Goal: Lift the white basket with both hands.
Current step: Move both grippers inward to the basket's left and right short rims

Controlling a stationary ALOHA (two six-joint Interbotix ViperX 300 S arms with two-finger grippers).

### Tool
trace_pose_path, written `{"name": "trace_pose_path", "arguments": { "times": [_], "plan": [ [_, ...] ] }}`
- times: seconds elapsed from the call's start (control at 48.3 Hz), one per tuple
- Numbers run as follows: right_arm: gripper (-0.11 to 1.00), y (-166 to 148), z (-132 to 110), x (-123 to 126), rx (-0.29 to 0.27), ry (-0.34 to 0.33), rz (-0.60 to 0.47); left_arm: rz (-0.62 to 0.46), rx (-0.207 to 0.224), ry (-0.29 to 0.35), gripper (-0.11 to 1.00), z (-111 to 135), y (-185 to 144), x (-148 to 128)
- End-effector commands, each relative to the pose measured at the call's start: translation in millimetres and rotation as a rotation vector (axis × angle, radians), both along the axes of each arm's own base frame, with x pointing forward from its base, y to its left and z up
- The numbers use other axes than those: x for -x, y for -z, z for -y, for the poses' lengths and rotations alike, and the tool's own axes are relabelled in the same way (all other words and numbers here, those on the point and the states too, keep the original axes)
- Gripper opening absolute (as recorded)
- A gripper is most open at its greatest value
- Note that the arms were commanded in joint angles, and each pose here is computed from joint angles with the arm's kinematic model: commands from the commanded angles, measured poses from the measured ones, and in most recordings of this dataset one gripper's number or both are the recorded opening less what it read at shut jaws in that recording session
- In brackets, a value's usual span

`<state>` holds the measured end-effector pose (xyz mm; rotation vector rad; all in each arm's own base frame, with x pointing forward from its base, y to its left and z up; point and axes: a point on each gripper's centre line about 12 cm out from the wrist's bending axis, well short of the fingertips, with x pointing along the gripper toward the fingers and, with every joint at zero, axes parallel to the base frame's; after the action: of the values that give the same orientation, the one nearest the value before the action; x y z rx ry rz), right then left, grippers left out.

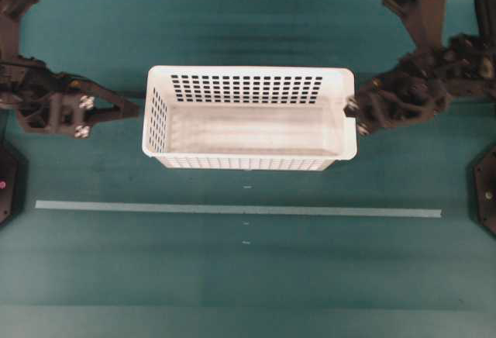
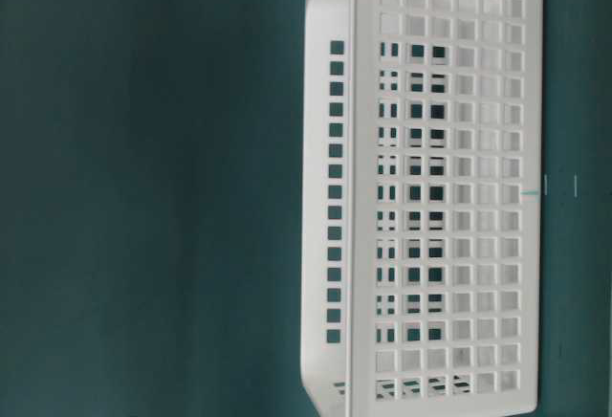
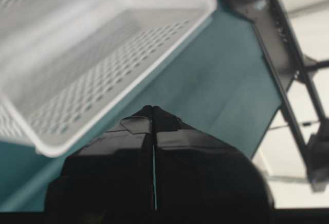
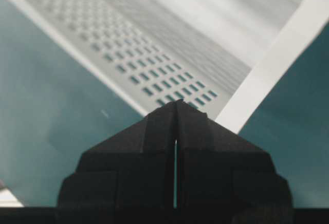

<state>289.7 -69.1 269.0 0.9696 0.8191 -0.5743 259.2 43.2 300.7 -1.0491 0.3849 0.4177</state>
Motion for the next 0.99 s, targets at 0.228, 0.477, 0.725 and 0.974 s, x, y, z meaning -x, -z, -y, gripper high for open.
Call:
{"name": "trace_pose_path", "arguments": {
  "times": [0.228,0.477,0.725,0.974],
  "plan": [
    [-0.02,3.9,23.1,-5.5,-0.096,0.142,-0.240,-0.260,0.137,-0.128,-0.05,-18.0,11.7,-14.3],
    [-0.02,16.6,23.4,-5.8,-0.153,0.160,-0.417,-0.370,0.155,-0.138,-0.05,-22.4,11.1,-29.2],
    [-0.01,25.0,26.5,-8.5,-0.143,0.168,-0.411,-0.457,0.167,-0.141,-0.05,-21.6,18.3,-26.9],
    [0.10,27.3,27.6,-9.6,-0.127,0.165,-0.361,-0.455,0.169,-0.144,-0.03,-21.7,18.2,-25.2]
  ]
}}
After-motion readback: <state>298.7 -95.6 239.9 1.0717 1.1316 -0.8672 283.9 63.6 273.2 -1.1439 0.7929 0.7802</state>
